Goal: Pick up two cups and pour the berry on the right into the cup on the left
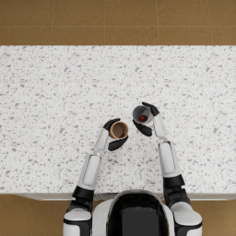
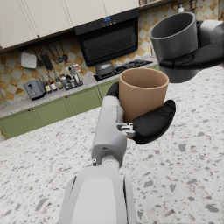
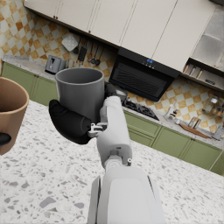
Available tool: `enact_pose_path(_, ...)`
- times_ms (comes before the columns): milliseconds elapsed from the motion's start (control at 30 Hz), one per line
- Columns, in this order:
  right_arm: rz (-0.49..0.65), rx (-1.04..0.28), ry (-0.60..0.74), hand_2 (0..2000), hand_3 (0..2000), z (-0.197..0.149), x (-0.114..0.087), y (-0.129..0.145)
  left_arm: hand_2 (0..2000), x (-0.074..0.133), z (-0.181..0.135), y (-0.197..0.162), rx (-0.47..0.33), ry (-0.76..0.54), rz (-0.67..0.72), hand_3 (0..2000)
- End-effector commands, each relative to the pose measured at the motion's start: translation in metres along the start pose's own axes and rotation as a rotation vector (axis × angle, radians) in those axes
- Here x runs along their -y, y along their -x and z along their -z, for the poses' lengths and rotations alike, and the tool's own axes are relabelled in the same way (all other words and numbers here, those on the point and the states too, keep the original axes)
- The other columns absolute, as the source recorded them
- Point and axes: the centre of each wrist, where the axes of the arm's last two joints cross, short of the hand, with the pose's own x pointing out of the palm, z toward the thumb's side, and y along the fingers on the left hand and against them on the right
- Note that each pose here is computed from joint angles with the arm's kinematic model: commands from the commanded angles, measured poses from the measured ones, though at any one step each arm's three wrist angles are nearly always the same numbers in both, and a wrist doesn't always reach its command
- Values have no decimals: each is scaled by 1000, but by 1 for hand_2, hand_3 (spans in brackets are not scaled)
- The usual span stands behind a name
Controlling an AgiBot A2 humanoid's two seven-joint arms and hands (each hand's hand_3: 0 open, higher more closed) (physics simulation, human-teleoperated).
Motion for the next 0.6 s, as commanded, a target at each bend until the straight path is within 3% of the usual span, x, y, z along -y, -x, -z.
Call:
enact_pose_path(33, -2, -36, 90, 2000, 1280, -26, 11, -1, 2000, -6, -4, 3, 2, -15, -14, 1280)
enact_pose_path(600, 26, -570, 158, 2000, 1280, -52, 10, -8, 2000, -8, 9, -4, 23, 41, -21, 1280)
